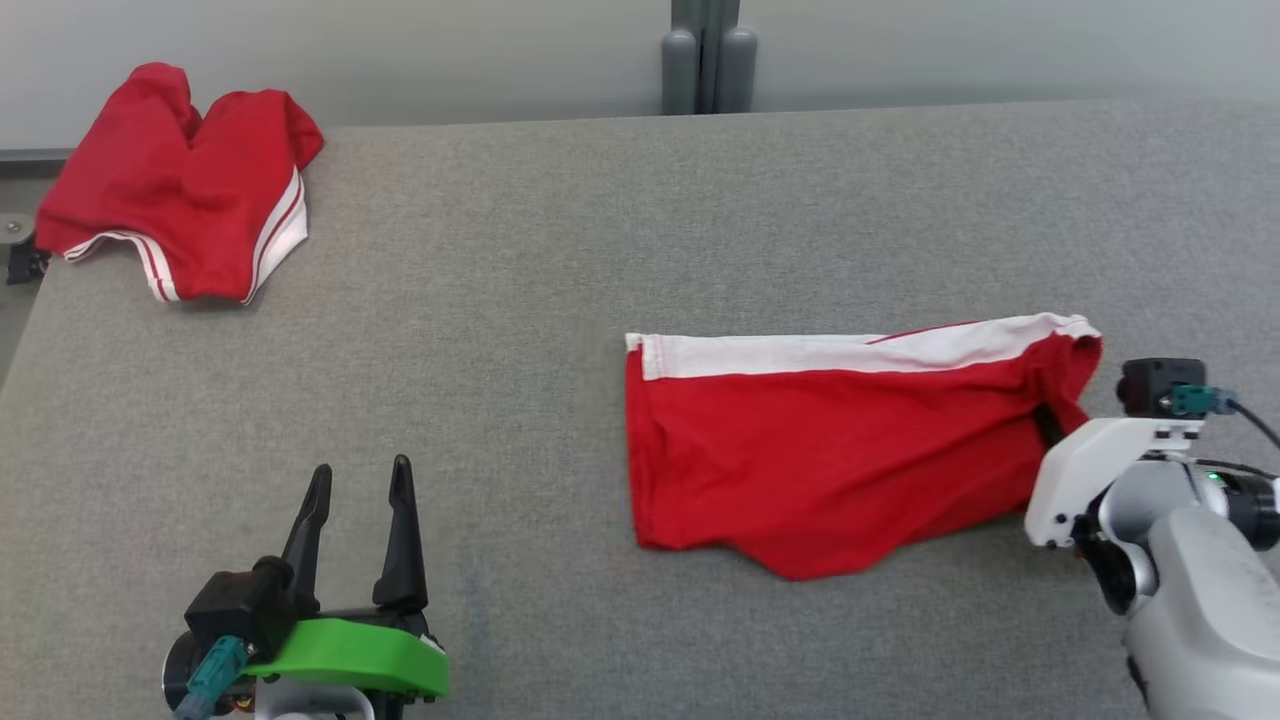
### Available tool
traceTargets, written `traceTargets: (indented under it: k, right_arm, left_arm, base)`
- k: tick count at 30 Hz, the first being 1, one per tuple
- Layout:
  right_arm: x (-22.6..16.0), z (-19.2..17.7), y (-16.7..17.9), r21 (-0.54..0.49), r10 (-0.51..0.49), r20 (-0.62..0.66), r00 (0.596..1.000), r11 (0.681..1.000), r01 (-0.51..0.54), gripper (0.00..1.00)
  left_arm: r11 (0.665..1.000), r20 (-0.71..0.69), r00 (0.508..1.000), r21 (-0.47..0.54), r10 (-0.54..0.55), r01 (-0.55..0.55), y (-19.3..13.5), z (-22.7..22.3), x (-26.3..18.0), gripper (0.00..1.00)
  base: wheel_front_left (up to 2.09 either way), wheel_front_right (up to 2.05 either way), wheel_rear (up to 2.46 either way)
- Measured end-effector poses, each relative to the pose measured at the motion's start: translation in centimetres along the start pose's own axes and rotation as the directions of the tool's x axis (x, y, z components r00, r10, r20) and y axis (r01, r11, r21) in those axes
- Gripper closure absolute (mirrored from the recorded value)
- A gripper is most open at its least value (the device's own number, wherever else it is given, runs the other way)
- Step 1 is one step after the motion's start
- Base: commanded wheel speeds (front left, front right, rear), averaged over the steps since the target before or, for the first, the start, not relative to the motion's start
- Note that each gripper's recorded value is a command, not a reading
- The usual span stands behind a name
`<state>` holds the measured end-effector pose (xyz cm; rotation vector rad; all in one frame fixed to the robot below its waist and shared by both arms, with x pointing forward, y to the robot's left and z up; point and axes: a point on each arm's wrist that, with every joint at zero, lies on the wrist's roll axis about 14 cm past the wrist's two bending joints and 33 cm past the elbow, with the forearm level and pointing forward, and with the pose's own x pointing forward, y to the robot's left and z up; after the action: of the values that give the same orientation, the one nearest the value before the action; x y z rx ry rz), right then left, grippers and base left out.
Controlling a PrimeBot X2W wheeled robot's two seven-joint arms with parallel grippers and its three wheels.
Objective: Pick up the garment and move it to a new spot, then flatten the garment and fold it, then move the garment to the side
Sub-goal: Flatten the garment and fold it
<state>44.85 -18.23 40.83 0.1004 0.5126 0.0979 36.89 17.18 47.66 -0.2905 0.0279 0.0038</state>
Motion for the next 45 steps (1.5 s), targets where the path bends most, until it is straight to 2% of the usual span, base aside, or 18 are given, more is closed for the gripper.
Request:
traceTargets:
  k: [4, 7, 13, 19, 25, 31, 32, 33, 34, 35, 41, 45]
  right_arm:
    - [-1.3, 0.4, -3.9, 0.021, -0.081, 0.014, 0.997, 0.997, 0.081, 1.0]
    - [-1.6, 0.7, -3.5, 0.095, -0.069, 0.032, 0.997, 0.993, 0.066, 1.0]
    - [-1.5, 3.0, 2.9, 0.147, 0.103, 0.093, 0.99, 0.982, -0.116, 1.0]
    - [-2.0, 3.8, 10.3, 0.138, 0.296, 0.104, 0.95, 0.941, -0.308, 1.0]
    - [-1.8, 2.6, 14.7, 0.139, 0.396, 0.059, 0.916, 0.906, -0.401, 1.0]
    - [-0.7, 1.1, 16.5, 0.133, 0.421, 0.002, 0.907, 0.899, -0.418, 1.0]
    - [-0.5, 1.0, 16.7, 0.131, 0.422, -0.003, 0.906, 0.899, -0.418, 0.83]
    - [-0.4, 1.0, 16.9, 0.126, 0.423, -0.003, 0.906, 0.899, -0.419, 0.55]
    - [-0.2, 1.0, 17.1, 0.119, 0.424, -0.002, 0.906, 0.9, -0.42, 0.13]
    - [-0.2, 1.2, 17.5, 0.107, 0.431, 0.002, 0.903, 0.897, -0.428, 0.0]
    - [-1.2, 2.1, 21.0, 0.073, 0.519, 0.043, 0.854, 0.851, -0.521, 0.0]
    - [-1.5, 3.0, 21.1, 0.053, 0.52, 0.09, 0.849, 0.849, -0.526, 0.0]
  left_arm:
    - [1.0, -0.009, 1.0, -0.001, -0.028, 0.028, -0.8, -0.3, 0.4, 0.0]
    - [0.999, -0.018, 0.999, -0.001, -0.039, 0.039, -1.1, -0.7, 0.6, 0.0]
    - [0.999, -0.02, 0.999, 0.001, -0.046, 0.046, -1.3, -0.7, 0.6, 0.0]
    - [1.0, -0.004, 1.0, 0.004, -0.025, 0.025, -0.5, -0.2, 0.1, 0.0]
    - [1.0, 0.01, 1.0, -0.002, 0.002, -0.002, 0.2, 0.3, -0.7, 0.0]
    - [0.999, 0.02, 0.999, -0.008, 0.04, -0.04, 1.1, 0.6, -1.6, 0.0]
    - [0.999, 0.021, 0.999, -0.007, 0.046, -0.046, 1.3, 0.6, -1.7, 0.0]
    - [0.999, 0.022, 0.998, -0.007, 0.052, -0.051, 1.4, 0.6, -1.8, 0.0]
    - [0.999, 0.023, 0.998, -0.007, 0.052, -0.052, 1.5, 0.6, -1.9, 0.0]
    - [0.998, 0.025, 0.998, -0.008, 0.055, -0.055, 1.6, 0.7, -2.0, 0.0]
    - [0.998, 0.027, 0.998, -0.012, 0.054, -0.053, 1.4, 0.7, -2.1, 0.0]
    - [0.999, 0.028, 0.999, -0.015, 0.044, -0.043, 1.1, 0.7, -1.9, 0.0]
  base:
    - [0.0, 0.0, 0.0]
    - [0.0, 0.0, 0.0]
    - [0.0, 0.0, 0.0]
    - [0.0, 0.0, 0.0]
    - [0.0, 0.0, 0.0]
    - [0.0, 0.0, 0.0]
    - [0.0, 0.0, 0.0]
    - [0.0, 0.0, 0.0]
    - [0.0, 0.0, 0.0]
    - [0.0, 0.0, 0.0]
    - [0.0, 0.0, 0.0]
    - [0.0, 0.0, 0.0]
